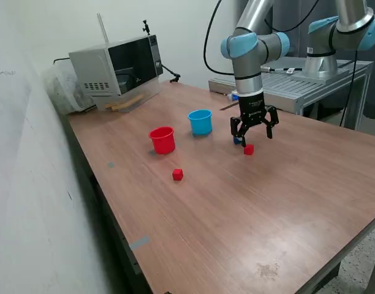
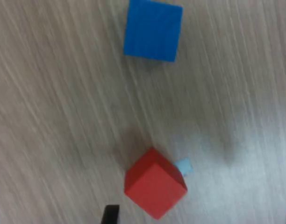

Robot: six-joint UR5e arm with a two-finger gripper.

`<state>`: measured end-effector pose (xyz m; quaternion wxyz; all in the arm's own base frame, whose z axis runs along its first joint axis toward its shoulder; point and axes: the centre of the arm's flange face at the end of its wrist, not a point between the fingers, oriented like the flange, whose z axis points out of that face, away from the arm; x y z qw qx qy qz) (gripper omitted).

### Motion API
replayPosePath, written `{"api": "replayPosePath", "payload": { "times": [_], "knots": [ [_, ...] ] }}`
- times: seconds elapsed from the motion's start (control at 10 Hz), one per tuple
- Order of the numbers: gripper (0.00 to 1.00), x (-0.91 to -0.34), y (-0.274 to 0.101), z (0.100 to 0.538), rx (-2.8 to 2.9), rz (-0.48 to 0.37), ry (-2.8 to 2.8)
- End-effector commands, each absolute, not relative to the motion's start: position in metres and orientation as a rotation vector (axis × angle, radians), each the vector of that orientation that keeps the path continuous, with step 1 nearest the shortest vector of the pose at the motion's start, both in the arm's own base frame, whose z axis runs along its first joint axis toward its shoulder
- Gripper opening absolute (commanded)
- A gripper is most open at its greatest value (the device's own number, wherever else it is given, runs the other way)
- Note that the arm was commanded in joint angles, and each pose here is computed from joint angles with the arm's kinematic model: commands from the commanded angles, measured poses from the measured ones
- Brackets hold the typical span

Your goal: Place red objects in the red bin, and blue objects in the blue bin.

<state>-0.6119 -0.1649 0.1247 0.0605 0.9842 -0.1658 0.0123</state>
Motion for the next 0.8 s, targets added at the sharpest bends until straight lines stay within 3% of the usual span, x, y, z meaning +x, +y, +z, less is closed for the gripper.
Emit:
{"api": "replayPosePath", "payload": {
  "times": [0.0,0.4,0.5,0.7],
  "knots": [
    [1.0,-0.617,-0.155,0.117,2.954,0.052,-0.528],
    [1.0,-0.627,-0.156,0.116,2.941,0.04,-0.547],
    [0.0,-0.628,-0.155,0.116,2.941,0.038,-0.549],
    [0.0,-0.63,-0.146,0.116,2.939,0.038,-0.568]
  ]
}}
